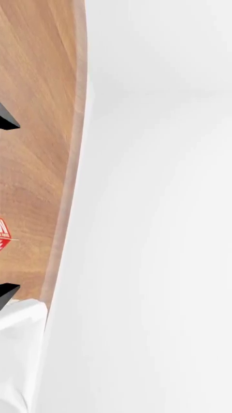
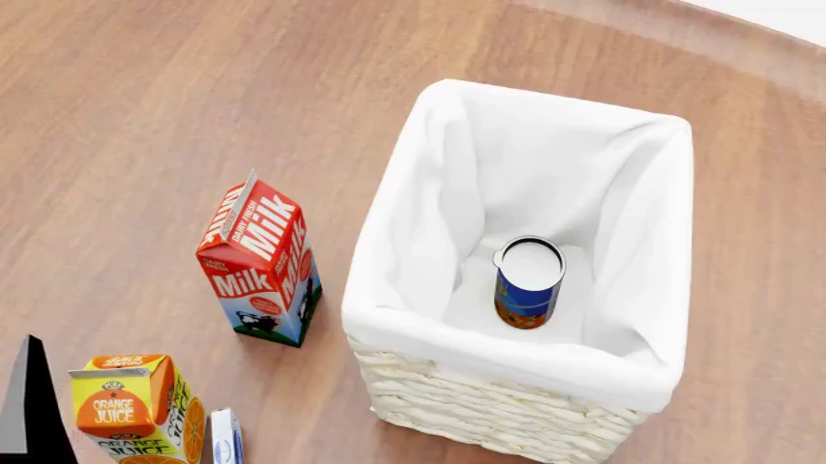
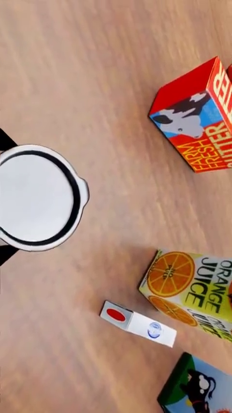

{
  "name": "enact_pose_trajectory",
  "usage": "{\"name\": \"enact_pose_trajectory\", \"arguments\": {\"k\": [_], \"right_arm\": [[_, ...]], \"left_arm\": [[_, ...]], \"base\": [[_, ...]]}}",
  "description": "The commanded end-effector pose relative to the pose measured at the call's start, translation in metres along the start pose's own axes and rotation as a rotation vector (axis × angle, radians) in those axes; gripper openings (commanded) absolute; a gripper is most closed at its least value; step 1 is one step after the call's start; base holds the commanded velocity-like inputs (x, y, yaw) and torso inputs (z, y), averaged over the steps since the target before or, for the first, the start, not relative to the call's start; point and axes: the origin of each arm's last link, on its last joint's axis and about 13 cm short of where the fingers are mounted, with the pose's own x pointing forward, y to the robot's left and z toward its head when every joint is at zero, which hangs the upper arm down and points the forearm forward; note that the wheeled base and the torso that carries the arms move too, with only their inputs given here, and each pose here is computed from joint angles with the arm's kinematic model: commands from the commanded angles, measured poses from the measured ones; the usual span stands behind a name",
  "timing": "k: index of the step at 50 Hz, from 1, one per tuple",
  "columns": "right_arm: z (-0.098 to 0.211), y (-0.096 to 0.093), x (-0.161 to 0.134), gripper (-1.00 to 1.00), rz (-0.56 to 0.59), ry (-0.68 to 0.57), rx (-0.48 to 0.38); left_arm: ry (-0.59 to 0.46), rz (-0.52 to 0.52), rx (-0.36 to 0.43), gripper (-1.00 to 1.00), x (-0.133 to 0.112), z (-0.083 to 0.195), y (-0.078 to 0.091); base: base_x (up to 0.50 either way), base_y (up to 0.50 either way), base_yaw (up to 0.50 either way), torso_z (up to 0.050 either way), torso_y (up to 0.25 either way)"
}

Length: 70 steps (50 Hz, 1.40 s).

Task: Pick up the alphabet soup and the tomato sauce, and put them in the basket.

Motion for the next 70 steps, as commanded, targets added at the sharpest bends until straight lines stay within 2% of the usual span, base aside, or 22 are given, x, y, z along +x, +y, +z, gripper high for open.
{"name": "enact_pose_trajectory", "arguments": {"k": [1, 14, 21, 32, 44, 51, 70], "right_arm": [[0.007, -0.003, 0.008, -1.0, 0.005, -0.044, -0.01], [0.013, -0.008, 0.003, -1.0, -0.016, -0.063, 0.006], [0.02, -0.022, -0.003, -1.0, -0.096, -0.104, 0.048], [0.032, -0.036, -0.024, -1.0, -0.208, -0.173, 0.102], [0.062, -0.04, -0.055, -1.0, -0.295, -0.275, 0.103], [0.08, -0.046, -0.072, -1.0, -0.352, -0.356, 0.141], [0.111, -0.062, -0.099, -1.0, -0.451, -0.445, 0.092]], "left_arm": [[-0.02, -0.004, -0.012, 1.0, 0.004, -0.001, 0.001], [-0.017, -0.005, -0.013, 1.0, 0.004, -0.002, 0.0], [-0.017, -0.005, -0.013, 1.0, 0.004, -0.002, 0.0], [-0.016, -0.008, -0.013, 1.0, 0.004, -0.001, -0.001], [-0.017, -0.009, -0.013, 1.0, 0.004, -0.001, -0.001], [-0.018, -0.01, -0.012, 1.0, 0.004, -0.001, -0.001], [-0.021, -0.01, -0.014, 1.0, 0.004, -0.001, -0.001]], "base": [[0.0, 0.0, 0.0, 0.0, 0.0], [0.0, 0.0, 0.0, 0.0, 0.0], [0.0, 0.0, 0.0, 0.0, 0.0], [0.0, 0.0, 0.0, 0.0, 0.0], [0.0, 0.0, 0.0, 0.0, 0.0], [0.0, 0.0, 0.0, 0.0, 0.0], [0.0, 0.0, 0.0, 0.0, 0.0]]}}
